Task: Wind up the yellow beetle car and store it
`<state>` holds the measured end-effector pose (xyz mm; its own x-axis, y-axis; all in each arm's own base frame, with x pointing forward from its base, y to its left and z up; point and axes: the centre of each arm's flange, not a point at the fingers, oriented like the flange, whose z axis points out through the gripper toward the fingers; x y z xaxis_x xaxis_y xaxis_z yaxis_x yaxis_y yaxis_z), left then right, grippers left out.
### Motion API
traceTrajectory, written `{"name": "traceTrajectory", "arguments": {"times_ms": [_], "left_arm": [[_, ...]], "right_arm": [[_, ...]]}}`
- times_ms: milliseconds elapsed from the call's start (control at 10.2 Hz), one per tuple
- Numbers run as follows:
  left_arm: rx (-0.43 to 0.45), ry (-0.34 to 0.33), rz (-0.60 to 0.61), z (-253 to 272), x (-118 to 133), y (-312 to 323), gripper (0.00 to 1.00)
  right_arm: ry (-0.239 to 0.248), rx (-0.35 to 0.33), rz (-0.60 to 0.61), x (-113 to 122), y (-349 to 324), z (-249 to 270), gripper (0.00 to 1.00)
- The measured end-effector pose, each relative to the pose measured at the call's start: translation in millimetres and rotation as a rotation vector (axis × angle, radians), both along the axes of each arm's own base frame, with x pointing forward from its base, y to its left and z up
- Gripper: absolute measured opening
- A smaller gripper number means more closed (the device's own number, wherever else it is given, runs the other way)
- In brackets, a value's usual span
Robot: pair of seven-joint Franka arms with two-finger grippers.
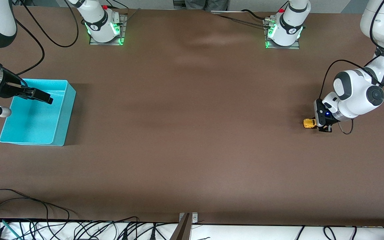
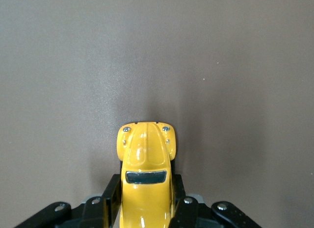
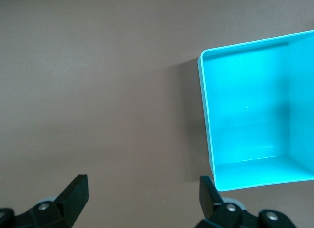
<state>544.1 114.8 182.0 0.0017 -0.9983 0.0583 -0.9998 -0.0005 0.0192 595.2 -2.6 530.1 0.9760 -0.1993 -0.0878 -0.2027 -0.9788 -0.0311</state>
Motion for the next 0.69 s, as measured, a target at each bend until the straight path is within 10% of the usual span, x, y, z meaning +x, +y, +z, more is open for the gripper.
{"name": "traceTrajectory", "arguments": {"times_ms": [197,689], "left_arm": [[0.000,0.000,0.001,0.0,0.1,0.8,0.46],[-0.024,0.065,0.021,-4.3,21.0,14.1,1.00]], "right_arm": [[0.000,0.000,0.000,0.0,-0.2,0.0,1.00],[0.000,-0.005,-0.005,-0.1,-4.0,-0.1,1.00]]}}
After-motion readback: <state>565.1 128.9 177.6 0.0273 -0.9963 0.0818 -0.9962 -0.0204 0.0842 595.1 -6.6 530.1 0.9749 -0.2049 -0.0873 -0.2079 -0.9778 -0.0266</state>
